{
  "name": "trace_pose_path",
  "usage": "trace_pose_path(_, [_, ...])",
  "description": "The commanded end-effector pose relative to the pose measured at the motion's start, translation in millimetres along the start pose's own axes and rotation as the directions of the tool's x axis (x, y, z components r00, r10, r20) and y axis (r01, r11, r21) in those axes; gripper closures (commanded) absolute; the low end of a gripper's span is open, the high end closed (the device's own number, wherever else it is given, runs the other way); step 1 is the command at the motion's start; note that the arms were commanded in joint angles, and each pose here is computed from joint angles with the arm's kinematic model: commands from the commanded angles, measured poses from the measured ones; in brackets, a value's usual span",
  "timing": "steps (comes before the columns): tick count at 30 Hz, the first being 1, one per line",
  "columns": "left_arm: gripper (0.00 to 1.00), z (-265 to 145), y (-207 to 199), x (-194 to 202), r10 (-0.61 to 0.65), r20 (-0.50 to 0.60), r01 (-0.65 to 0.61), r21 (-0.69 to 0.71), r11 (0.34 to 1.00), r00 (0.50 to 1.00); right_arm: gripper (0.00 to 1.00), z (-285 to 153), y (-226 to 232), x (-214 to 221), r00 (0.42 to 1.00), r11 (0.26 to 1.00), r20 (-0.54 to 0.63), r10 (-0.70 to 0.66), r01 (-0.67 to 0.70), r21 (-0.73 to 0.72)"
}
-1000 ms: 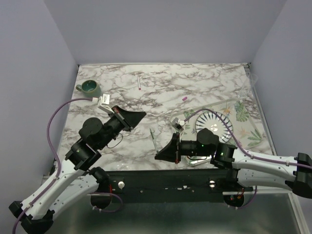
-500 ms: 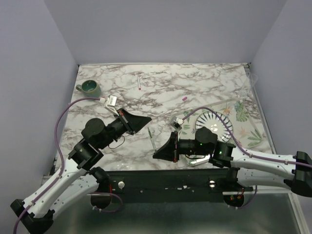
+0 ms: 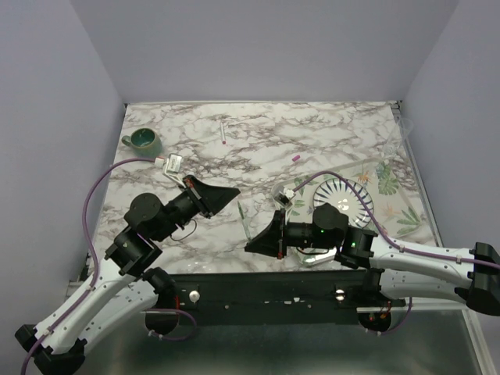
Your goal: Insert the pens into the pen caps
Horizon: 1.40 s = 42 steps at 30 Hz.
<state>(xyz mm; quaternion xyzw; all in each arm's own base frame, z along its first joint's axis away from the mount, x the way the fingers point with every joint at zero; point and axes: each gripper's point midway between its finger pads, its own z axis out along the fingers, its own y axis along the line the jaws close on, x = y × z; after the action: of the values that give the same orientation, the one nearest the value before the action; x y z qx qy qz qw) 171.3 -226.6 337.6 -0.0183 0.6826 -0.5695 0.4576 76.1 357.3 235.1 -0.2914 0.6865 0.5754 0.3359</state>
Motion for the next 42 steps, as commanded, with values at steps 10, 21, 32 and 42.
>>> trace_pose_path(10, [1.00,-9,-8,-6,0.033,0.010,-0.033,0.008,0.999,0.999,0.99,-4,-2,-1,1.000,0.999,0.021,0.017,-0.017,0.029])
trace_pose_path(21, [1.00,-10,-12,-20,0.010,0.073,-0.010,-0.003,1.000,0.997,0.99,1,-1,4,1.000,1.000,-0.003,0.026,-0.026,0.016])
trace_pose_path(32, [1.00,-8,-11,-16,0.008,0.057,-0.008,0.002,1.000,0.998,0.99,0,-1,2,1.000,0.999,0.003,0.027,-0.027,0.017])
trace_pose_path(42, [1.00,-6,-8,4,-0.009,-0.026,0.010,0.034,0.999,1.000,0.99,2,-1,0,1.000,0.999,0.003,0.027,-0.027,0.019])
